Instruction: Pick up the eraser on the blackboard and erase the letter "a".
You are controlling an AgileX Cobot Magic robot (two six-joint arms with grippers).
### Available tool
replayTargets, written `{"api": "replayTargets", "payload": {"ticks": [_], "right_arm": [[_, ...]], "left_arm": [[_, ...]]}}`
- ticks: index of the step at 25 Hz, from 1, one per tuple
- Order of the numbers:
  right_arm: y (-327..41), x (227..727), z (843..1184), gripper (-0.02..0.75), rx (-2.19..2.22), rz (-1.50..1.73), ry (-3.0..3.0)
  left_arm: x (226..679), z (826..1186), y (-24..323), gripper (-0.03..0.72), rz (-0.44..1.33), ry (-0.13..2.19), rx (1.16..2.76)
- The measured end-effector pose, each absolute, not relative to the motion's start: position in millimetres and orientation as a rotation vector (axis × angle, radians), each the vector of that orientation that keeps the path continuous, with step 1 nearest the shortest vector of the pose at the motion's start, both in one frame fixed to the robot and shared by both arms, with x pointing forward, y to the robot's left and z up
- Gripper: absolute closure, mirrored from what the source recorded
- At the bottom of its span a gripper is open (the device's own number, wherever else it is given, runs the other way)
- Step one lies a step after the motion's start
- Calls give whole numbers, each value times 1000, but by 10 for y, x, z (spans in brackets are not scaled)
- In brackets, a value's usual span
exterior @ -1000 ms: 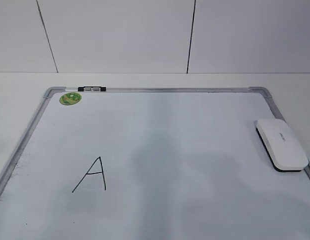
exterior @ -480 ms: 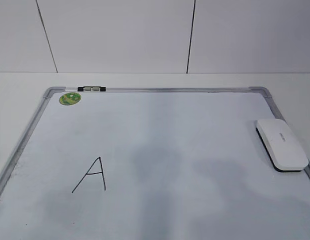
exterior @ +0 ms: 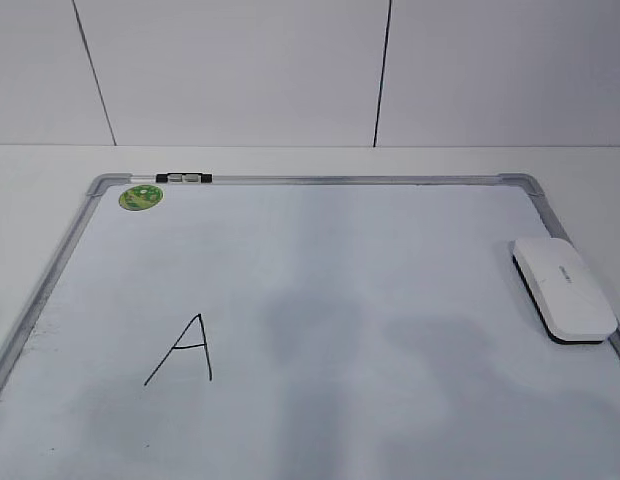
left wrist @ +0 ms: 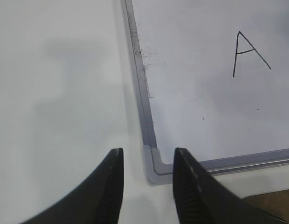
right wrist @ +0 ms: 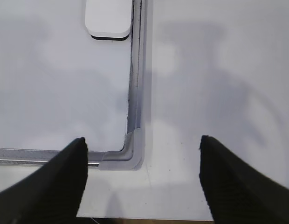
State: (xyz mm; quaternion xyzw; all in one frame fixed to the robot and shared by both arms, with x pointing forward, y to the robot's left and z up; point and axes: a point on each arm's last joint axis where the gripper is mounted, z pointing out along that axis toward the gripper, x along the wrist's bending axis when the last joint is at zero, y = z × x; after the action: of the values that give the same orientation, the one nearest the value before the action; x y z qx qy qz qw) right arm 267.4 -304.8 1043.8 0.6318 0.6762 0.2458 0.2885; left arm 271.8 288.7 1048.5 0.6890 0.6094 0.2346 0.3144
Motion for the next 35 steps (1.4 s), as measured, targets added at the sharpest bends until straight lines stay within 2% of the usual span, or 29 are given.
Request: {"api": "replayTargets", "payload": {"ticks": [14, 26, 35], "right_arm": [[-3048, 2674, 10438, 145, 1687, 657, 1805], [-3074, 2448, 10464, 145, 1673, 726, 1607], [-3073, 2277, 10458, 145, 1605, 803, 1530]], "left_arm": [[2714, 10486, 2887, 444, 621, 1605, 1815], [2342, 10522, 2882, 445, 786, 1437, 1660], [2317, 10519, 2878, 449, 789, 1427, 1652]]}}
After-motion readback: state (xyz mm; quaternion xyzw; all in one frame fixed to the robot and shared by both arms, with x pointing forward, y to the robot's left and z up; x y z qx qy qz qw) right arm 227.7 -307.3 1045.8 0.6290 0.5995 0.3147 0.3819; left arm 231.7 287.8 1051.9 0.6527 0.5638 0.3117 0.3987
